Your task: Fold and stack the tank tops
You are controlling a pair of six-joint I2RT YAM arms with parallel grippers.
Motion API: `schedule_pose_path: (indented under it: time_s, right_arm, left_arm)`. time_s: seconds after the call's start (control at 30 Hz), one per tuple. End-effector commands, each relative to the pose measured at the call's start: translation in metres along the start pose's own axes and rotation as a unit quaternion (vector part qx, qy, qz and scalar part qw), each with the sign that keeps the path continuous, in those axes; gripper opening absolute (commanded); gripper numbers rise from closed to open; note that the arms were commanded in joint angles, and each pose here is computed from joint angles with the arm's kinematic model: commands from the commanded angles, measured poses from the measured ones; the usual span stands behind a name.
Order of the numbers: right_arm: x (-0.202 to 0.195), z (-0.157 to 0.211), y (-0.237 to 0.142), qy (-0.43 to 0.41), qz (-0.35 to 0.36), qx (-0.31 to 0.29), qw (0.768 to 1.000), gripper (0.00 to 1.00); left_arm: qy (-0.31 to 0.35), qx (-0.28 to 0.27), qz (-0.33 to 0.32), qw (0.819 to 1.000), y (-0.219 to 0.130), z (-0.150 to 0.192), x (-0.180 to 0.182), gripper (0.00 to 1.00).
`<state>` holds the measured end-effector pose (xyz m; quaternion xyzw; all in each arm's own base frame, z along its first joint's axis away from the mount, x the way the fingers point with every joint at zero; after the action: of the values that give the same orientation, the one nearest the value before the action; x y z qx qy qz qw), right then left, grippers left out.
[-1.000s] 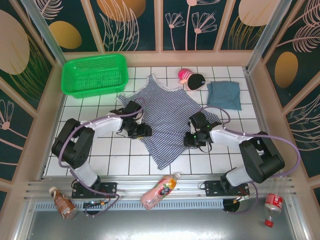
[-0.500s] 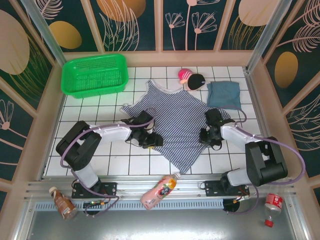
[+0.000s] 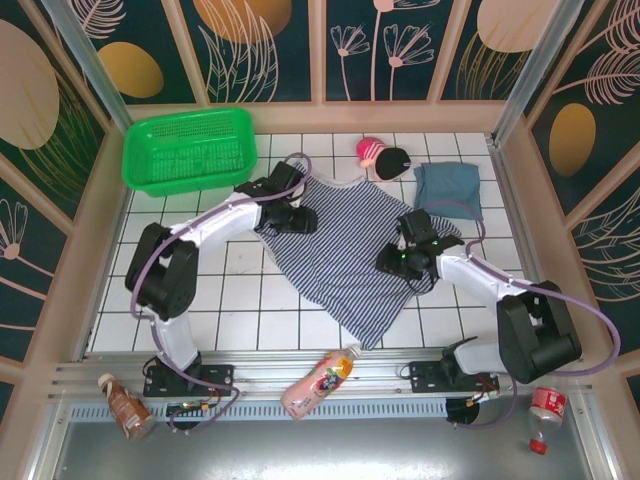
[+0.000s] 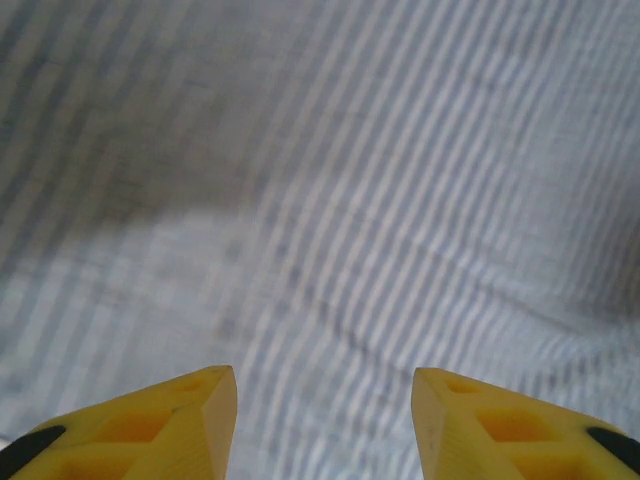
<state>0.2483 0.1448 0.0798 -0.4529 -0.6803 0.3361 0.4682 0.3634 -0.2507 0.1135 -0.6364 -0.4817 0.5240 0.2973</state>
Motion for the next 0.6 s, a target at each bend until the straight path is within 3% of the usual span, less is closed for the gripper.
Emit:
schedule_pose_path:
  time_s: [0.0,0.17,0.33,0.57]
  right_arm:
    - [0.003,0.012,0.016,0.018,-0.007,0.015,1.0,0.39]
    - [-0.017,0.021,0.028,0.017,0.031,0.033,0.999,0.41]
    - [-0.037,0.011,0.03,-0.008,0.073,0.042,0.996,0.42]
    - [-0.061,-0.014,0.031,-0.048,0.125,0.046,0.99,0.42]
  left_arm:
    - [0.066,0.018,-0.138,0.988,0.03,-0.002,0.059,0.5]
    - [0.051,0.016,-0.171,0.984,0.047,-0.01,0.093,0.5]
    - [0.027,0.062,-0.168,0.984,0.058,0.028,0.111,0.5]
    - [-0.065,0.102,-0.102,0.987,0.035,0.08,0.106,0.49]
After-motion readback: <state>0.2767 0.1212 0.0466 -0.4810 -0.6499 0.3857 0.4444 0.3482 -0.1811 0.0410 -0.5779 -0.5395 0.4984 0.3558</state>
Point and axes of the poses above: each hand's point on the last joint's axis, 136 mm out from that joint toward the fingers, its own y axis out along the fingers, its own x axis along the line the jaws close on, z = x × y, the point moved 3 cm from there along -y, back along the fingers, and after that the axes turned 14 degrees about -y, right-handed, at the moved point
